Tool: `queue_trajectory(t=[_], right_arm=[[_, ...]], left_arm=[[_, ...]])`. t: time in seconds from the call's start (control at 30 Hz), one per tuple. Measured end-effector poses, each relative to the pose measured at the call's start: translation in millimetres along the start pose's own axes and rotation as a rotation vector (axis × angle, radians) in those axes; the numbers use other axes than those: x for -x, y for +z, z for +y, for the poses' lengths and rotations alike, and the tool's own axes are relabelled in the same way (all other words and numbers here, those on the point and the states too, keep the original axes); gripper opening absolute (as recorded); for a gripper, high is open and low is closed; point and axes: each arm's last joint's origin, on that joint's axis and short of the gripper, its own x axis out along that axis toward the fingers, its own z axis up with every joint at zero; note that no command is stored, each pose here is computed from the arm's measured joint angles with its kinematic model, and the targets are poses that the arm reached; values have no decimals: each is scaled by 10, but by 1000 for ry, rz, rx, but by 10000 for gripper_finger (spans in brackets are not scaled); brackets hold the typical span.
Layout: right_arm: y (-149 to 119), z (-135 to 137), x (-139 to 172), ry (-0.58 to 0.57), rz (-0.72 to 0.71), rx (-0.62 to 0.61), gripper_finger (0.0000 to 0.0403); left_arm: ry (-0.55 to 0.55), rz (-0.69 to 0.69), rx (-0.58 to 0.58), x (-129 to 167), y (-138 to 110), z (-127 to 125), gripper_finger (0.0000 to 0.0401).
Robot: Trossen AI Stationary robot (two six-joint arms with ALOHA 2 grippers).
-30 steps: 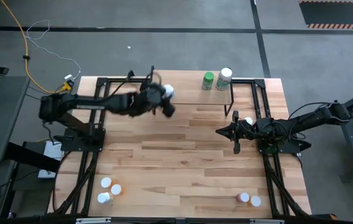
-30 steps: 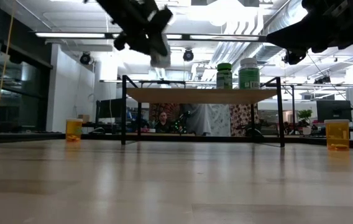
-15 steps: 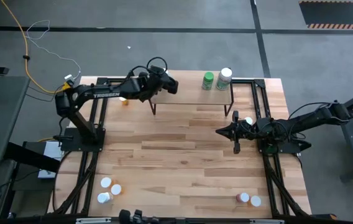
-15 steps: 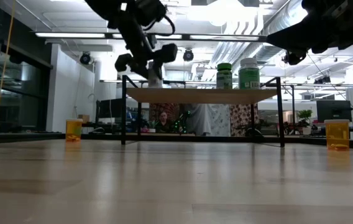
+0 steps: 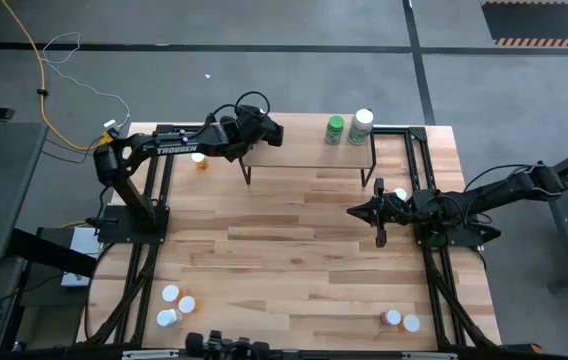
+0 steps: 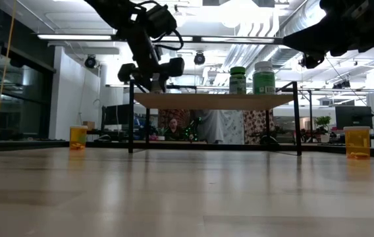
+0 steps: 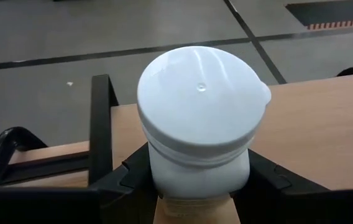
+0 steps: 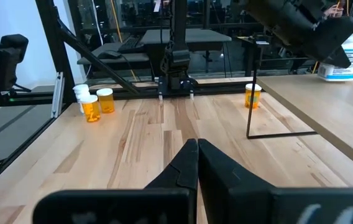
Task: Pick and place medicine bottles onto shelf by color
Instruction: Put the blue pill bottle on the shelf
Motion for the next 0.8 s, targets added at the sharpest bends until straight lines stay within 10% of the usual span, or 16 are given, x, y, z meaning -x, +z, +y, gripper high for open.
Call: queue_trajectory(t=[0.8], right_arm=[[2,0,0,0,-2,-1,0]], left_arm=[[80,-25,-12,-9,-2,50,153]])
